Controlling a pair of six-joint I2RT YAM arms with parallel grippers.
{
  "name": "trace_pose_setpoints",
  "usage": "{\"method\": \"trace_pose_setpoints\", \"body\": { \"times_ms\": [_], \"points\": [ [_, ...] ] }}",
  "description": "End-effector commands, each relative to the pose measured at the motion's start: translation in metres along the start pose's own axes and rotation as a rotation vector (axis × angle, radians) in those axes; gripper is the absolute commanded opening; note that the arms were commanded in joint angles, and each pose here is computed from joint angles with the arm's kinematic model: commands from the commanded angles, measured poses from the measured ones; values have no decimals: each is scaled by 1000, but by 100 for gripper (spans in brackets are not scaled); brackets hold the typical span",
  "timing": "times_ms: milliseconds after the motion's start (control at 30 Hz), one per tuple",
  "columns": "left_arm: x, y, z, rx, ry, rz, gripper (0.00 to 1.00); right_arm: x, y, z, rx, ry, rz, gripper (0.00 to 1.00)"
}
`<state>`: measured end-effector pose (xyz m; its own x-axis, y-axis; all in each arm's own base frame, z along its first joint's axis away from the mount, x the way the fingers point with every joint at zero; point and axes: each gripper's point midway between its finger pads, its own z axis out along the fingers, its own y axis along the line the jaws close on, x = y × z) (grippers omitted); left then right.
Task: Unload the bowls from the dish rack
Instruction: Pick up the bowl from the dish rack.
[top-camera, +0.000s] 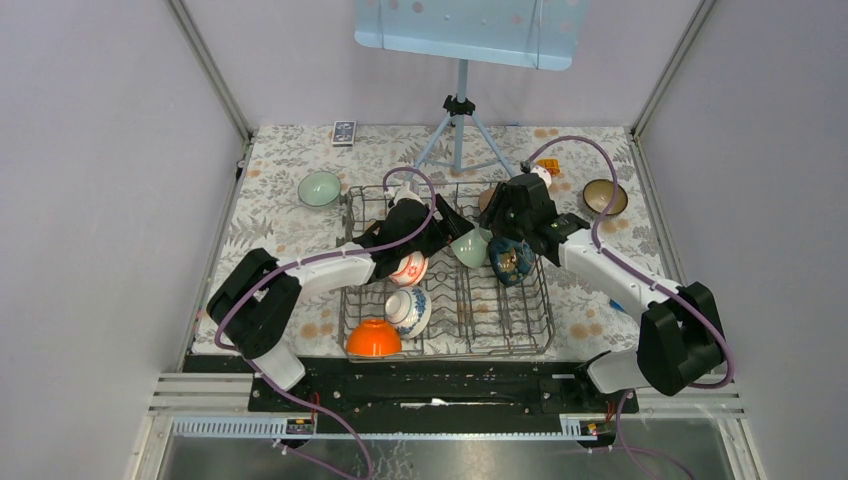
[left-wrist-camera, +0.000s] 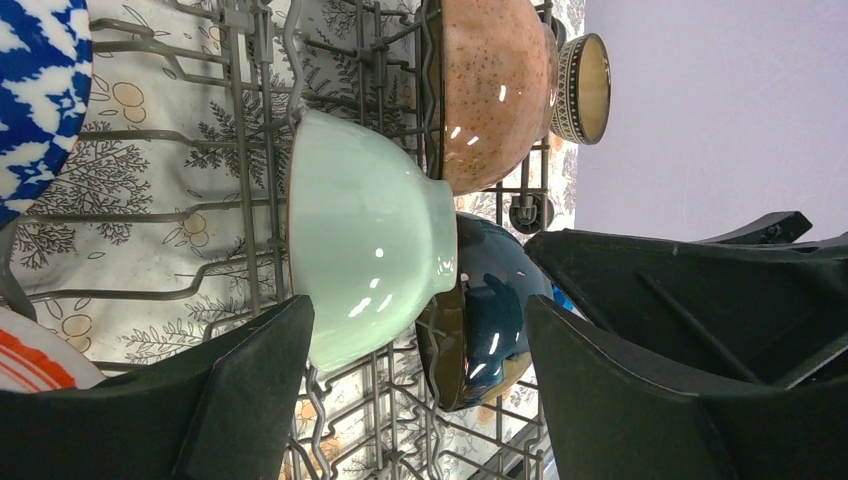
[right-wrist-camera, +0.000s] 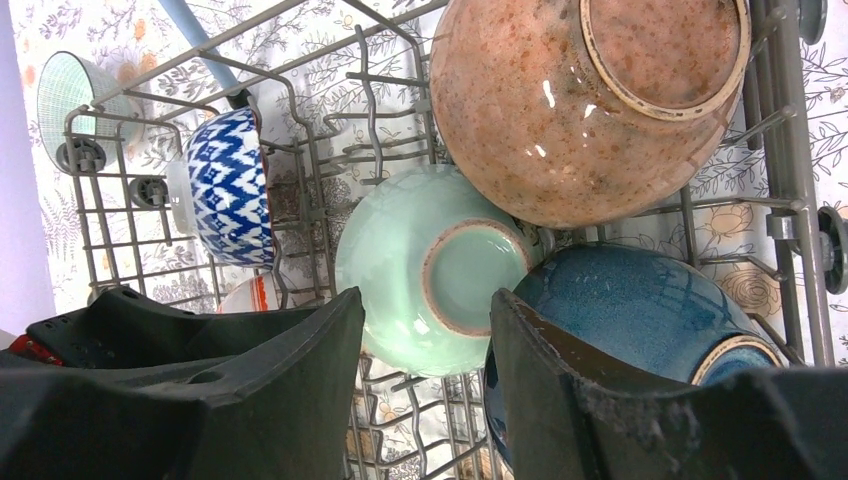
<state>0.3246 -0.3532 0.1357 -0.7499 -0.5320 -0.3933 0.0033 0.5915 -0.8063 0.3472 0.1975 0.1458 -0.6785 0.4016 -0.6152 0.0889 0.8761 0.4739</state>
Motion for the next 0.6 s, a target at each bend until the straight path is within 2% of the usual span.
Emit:
{"method": "trace_pose_setpoints", "body": {
  "times_ms": [0,367,567],
  "points": [
    [3,8,-2,-33,16,11,82,-18,16,0,-45,-38,11,57],
    [-4,2,-15,-28,-4,25,86,-13,14,-1,-48,-30,9,59],
    [0,6,-9,-12,5,21,80,-9,13,1,-51,-15,17,57]
  ]
}}
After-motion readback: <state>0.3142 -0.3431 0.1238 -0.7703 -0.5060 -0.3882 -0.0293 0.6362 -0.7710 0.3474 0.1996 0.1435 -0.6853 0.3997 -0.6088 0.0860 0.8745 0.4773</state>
